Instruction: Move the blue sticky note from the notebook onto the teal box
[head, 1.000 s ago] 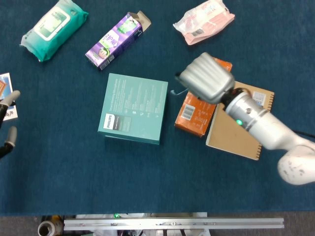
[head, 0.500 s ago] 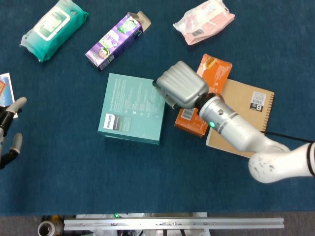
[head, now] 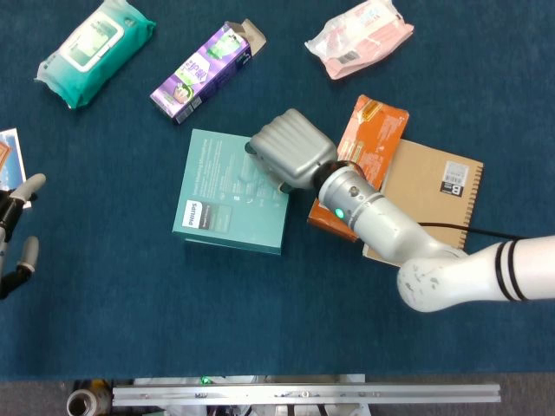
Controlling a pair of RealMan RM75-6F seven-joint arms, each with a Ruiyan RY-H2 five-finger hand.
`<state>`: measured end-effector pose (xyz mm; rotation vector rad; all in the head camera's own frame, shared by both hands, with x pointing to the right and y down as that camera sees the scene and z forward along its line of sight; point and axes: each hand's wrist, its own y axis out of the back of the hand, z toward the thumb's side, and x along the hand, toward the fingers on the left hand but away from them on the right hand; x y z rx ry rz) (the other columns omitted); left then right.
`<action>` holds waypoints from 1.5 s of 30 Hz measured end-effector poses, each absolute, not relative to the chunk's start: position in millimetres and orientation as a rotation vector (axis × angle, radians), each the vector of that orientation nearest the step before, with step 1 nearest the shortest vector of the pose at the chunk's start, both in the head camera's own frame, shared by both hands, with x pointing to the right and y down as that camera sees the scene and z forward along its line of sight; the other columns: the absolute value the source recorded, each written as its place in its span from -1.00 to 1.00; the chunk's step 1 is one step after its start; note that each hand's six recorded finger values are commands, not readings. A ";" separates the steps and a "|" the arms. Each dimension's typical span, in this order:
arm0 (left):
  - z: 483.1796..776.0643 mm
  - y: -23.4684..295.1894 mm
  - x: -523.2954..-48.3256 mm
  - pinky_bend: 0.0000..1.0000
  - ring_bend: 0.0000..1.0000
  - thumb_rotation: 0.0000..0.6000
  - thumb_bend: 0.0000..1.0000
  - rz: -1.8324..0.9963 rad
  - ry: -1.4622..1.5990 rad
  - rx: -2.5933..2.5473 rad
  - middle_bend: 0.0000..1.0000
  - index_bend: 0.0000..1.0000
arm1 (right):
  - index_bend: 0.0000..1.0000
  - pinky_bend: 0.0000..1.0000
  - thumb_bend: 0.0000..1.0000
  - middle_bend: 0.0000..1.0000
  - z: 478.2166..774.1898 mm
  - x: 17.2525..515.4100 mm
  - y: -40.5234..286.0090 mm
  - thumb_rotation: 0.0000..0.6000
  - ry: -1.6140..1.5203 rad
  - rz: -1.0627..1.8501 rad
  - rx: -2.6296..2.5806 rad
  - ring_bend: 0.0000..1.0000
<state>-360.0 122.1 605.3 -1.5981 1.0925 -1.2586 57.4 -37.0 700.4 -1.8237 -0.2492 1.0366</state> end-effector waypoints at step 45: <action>605.5 120.2 -361.1 -0.38 -0.48 1.00 -0.04 -1.266 1.076 -1.614 -0.40 -0.73 | 0.00 1.00 -0.29 1.00 692.7 52.8 -25.2 1.00 -0.231 1.005 -1.863 1.00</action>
